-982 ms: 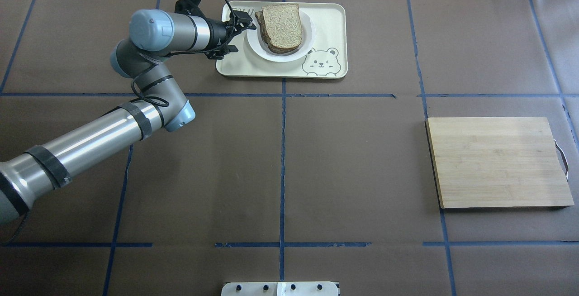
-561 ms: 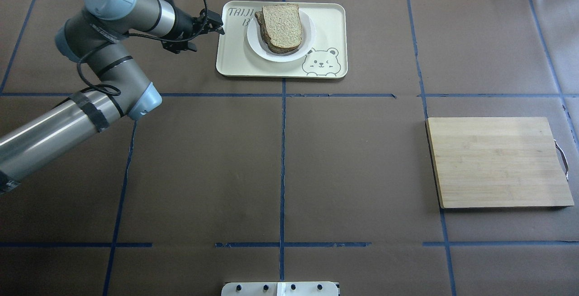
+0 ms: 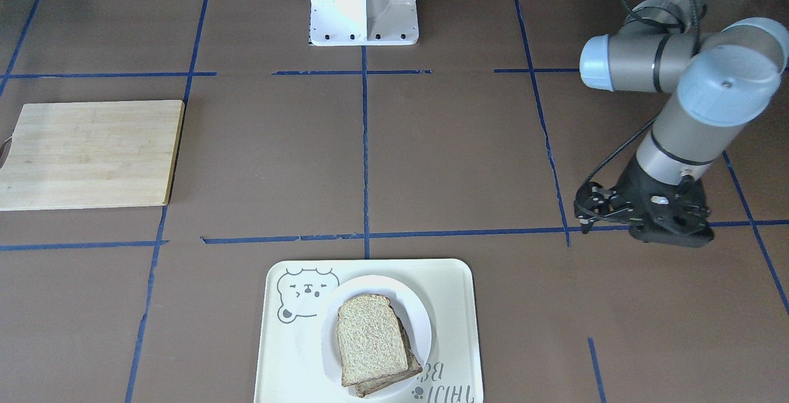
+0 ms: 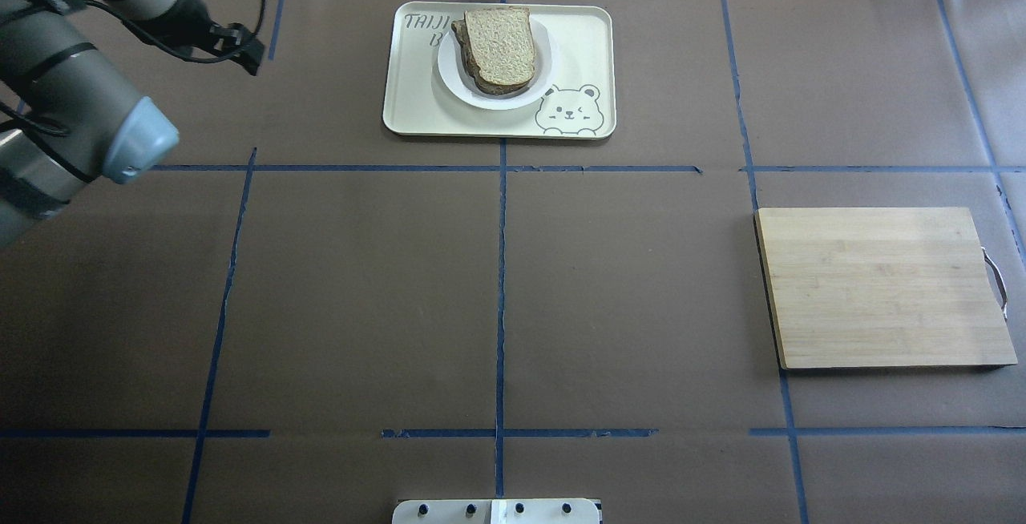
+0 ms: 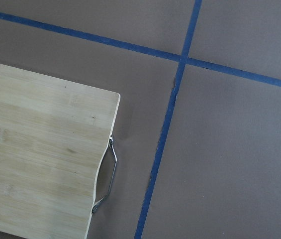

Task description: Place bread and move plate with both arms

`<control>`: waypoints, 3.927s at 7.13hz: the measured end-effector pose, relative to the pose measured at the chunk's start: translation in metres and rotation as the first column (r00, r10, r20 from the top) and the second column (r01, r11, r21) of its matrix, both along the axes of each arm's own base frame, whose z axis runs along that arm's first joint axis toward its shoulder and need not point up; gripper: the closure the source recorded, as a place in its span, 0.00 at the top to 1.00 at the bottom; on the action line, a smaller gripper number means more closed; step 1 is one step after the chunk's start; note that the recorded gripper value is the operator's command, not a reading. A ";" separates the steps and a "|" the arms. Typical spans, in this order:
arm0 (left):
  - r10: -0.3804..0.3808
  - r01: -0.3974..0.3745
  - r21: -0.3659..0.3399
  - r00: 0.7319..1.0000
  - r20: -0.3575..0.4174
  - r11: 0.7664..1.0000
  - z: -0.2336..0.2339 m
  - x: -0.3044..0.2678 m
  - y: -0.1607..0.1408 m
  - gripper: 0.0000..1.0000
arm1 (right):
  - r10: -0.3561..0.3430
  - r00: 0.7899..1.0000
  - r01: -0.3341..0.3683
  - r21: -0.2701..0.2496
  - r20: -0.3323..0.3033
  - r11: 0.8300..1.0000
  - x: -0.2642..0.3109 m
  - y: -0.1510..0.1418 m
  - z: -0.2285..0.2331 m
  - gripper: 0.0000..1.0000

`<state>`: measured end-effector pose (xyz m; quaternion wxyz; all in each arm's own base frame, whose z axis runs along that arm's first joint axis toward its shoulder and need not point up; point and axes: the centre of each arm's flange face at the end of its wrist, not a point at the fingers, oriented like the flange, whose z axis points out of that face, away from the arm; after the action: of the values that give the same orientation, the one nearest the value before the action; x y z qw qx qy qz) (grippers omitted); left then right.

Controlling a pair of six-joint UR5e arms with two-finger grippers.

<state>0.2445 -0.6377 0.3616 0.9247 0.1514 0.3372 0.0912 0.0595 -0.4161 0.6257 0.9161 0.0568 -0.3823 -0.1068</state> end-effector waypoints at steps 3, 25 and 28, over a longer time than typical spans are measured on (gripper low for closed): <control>0.145 -0.145 -0.007 0.989 0.021 0.989 0.125 -0.161 0.034 1.00 | 0.005 1.000 -0.005 -0.005 0.000 1.000 0.000 -0.001 0.000 1.00; 0.084 -0.083 -0.257 0.996 -0.008 0.963 0.308 -0.277 0.178 1.00 | 0.083 0.996 -0.084 -0.081 -0.011 0.993 0.000 -0.001 0.001 1.00; 0.084 -0.083 -0.252 0.996 -0.008 0.964 0.305 -0.277 0.178 1.00 | 0.084 0.996 -0.084 -0.082 -0.011 0.993 0.000 -0.001 0.001 1.00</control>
<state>-0.0323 -0.4599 0.6665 0.9322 0.0183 0.3509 0.0868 0.0596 -0.4171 0.6268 0.9228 0.0347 -0.3801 -0.0525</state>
